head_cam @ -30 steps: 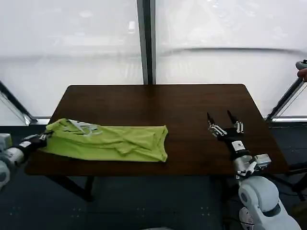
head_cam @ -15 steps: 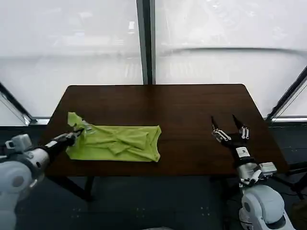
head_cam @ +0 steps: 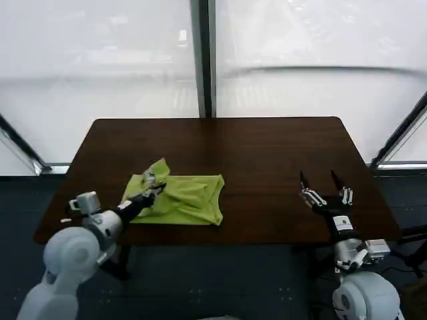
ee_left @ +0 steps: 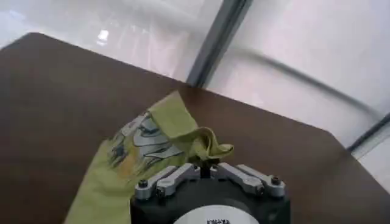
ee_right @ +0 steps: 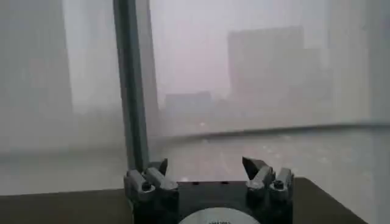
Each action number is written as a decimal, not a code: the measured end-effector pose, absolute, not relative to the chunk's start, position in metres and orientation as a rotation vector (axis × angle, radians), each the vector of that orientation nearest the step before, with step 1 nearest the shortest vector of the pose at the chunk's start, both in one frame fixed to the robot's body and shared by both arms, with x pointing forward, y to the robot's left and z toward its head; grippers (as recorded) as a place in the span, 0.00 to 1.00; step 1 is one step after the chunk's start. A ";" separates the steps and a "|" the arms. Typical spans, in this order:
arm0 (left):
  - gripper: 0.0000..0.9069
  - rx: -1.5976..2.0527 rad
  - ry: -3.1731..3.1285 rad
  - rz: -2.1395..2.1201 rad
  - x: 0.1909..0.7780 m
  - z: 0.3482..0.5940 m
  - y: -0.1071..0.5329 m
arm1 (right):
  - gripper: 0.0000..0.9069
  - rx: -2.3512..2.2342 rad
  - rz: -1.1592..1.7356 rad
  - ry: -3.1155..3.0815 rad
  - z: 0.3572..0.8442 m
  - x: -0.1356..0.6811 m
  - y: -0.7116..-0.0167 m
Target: Fold and organize the clothes.
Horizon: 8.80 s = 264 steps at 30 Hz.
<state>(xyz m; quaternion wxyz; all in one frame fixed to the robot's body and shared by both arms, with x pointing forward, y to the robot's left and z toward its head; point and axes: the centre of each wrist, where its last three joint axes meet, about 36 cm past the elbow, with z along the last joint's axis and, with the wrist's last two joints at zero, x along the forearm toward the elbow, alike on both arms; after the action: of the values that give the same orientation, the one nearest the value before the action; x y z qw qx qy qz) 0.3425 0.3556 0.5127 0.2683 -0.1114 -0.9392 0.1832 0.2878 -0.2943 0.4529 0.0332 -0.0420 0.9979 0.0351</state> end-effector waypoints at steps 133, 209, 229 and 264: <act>0.97 -0.154 -2.791 0.066 0.350 0.439 0.338 | 0.00 -0.793 0.241 3.382 0.370 0.346 -0.128; 0.97 -0.037 -2.819 0.605 0.344 0.339 0.295 | 0.97 -0.537 0.153 3.079 0.454 0.320 -0.249; 0.63 -0.030 -2.808 0.659 0.342 0.331 0.281 | 0.97 -0.546 0.157 3.067 0.459 0.320 -0.246; 0.00 0.232 -3.050 -0.092 0.337 0.481 0.428 | 0.97 -0.488 0.249 3.074 0.437 0.335 -0.223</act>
<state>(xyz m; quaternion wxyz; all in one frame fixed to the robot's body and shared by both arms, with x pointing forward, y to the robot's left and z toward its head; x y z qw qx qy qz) 0.3370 0.4280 0.4805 0.0407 0.0757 -0.9958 -0.0301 0.3354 -0.2233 0.4369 0.0095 -0.1564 0.9844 0.0799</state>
